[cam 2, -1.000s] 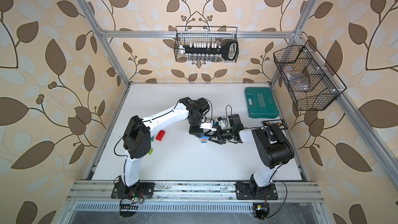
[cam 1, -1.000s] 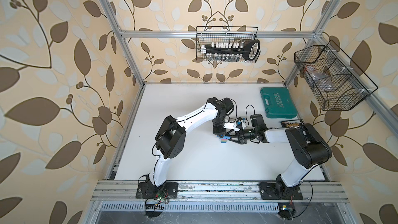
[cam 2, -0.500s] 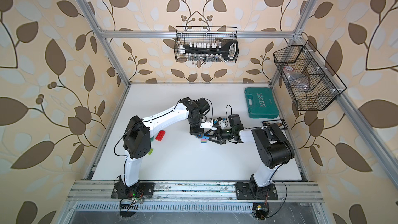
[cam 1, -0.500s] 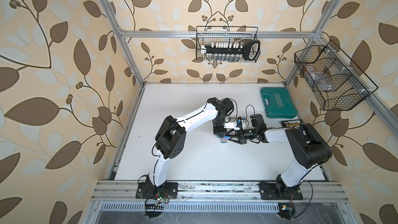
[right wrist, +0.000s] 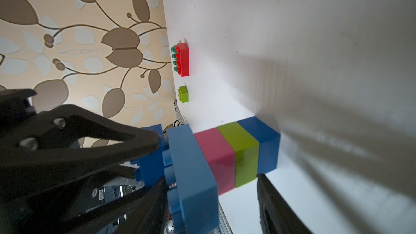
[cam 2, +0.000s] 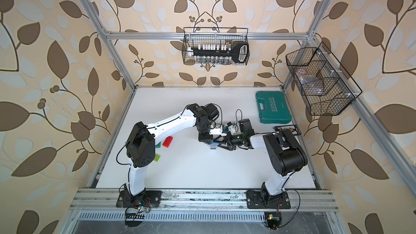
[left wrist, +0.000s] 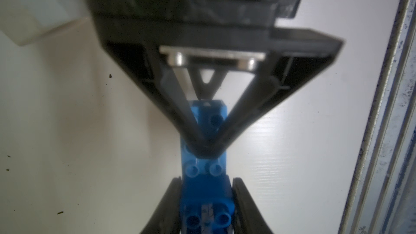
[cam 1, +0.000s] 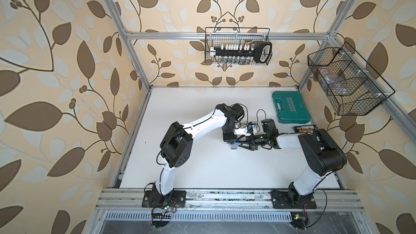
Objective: Assemble a spoon with lego
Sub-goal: Assemble the lego brick with the lego brick.
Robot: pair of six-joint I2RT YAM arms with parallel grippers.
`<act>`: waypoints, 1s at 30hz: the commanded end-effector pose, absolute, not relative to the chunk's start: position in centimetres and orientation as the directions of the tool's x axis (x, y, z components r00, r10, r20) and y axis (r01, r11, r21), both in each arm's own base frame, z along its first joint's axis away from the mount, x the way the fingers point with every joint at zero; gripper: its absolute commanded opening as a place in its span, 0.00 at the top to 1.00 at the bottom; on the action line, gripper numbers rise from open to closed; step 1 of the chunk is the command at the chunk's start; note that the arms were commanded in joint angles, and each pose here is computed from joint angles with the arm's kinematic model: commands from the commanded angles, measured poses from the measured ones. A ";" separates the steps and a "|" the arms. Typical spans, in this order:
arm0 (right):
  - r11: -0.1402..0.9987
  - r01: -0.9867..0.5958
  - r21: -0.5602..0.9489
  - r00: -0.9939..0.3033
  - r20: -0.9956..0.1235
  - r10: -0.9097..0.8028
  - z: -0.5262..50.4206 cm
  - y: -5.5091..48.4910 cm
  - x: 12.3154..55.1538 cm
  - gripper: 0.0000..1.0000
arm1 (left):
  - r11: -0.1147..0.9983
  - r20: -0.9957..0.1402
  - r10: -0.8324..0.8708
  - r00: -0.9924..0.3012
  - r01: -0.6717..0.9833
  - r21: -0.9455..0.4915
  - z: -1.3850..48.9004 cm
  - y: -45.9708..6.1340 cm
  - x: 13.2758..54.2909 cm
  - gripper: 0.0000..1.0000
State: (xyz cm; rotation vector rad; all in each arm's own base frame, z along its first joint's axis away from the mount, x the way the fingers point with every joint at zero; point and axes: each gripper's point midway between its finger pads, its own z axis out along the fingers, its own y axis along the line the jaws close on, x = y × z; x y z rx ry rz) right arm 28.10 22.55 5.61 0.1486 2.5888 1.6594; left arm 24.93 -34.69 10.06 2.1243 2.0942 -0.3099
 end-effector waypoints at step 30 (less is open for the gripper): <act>0.531 0.182 0.828 -0.979 0.100 0.181 1.4 21.0 27.4 0.42 | 0.039 -0.162 0.985 -0.051 0.996 -0.077 8.3 -33.3 23.9 0.89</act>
